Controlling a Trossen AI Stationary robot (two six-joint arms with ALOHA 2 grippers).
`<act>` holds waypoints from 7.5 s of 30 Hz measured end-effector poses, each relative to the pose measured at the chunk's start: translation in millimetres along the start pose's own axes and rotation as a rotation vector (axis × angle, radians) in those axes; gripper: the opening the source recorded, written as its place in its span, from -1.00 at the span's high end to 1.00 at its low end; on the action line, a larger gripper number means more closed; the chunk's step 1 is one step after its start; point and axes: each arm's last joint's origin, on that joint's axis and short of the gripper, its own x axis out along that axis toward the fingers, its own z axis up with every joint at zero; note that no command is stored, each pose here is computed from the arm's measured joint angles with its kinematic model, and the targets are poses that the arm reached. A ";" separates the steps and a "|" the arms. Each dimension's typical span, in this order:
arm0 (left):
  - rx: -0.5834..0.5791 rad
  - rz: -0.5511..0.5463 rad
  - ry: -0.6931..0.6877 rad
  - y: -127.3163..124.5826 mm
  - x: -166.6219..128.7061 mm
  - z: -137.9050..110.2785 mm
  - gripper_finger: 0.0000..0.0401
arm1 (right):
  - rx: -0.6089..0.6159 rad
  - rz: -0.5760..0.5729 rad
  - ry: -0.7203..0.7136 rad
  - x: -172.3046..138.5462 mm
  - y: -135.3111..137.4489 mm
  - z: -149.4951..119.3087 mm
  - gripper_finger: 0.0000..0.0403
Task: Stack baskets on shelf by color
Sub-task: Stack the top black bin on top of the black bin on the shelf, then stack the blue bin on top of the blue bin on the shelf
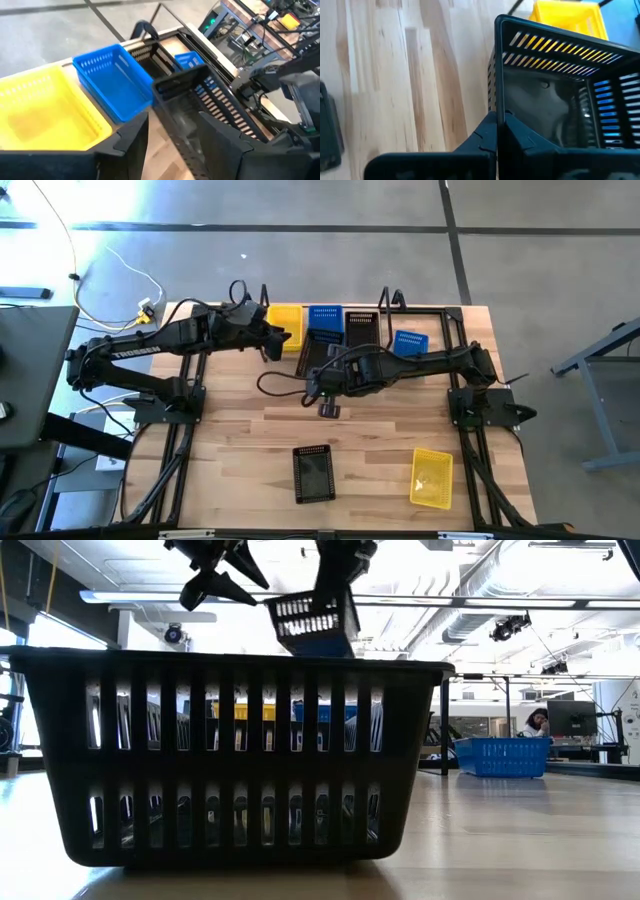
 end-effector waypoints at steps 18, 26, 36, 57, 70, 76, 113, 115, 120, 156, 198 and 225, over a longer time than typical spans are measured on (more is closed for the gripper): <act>0.051 -0.006 -0.053 2.5 -4.4 7.0 0.22 | -0.130 -0.105 0.202 -7.0 -58.5 -21.1 1.00; 0.044 0.013 -0.061 5.6 -3.9 8.9 0.22 | -0.119 -0.079 0.258 -1.8 -93.0 -27.8 1.00; 0.018 0.044 -0.077 13.8 -2.8 14.1 0.22 | -0.030 -0.103 0.106 -19.7 -112.9 -77.6 1.00; 0.004 0.077 -0.096 22.0 -1.9 19.3 0.22 | -0.162 -0.029 -0.197 -7.6 -134.1 -157.2 1.00; -0.001 0.077 -0.093 22.0 -1.8 19.0 0.22 | -0.184 0.050 -0.161 20.8 -130.0 -164.0 1.00; -0.001 0.077 -0.092 22.0 -1.8 18.9 0.22 | -0.170 0.031 -0.095 36.1 -128.4 -164.6 1.00; 0.025 0.070 -0.086 21.8 -1.8 18.8 0.22 | -0.137 0.010 -0.042 54.4 -141.1 -168.8 0.68; 0.025 0.071 -0.087 21.8 -1.8 18.8 0.22 | -0.129 0.002 -0.047 52.5 -141.1 -166.1 0.61; 0.025 0.071 -0.087 21.8 -1.8 18.8 0.22 | -0.138 0.017 -0.045 41.1 -140.4 -156.5 0.52; 0.270 0.038 -0.057 20.6 -1.7 17.9 0.22 | 0.426 0.021 0.308 -55.3 -121.1 -186.4 0.51; 0.218 0.022 -0.037 20.7 -1.6 16.4 0.22 | 0.143 0.034 0.370 36.2 -91.6 -255.5 0.51; 0.222 0.013 -0.032 20.5 -1.6 16.3 0.22 | 0.325 -0.036 0.490 31.8 -96.2 -226.3 0.99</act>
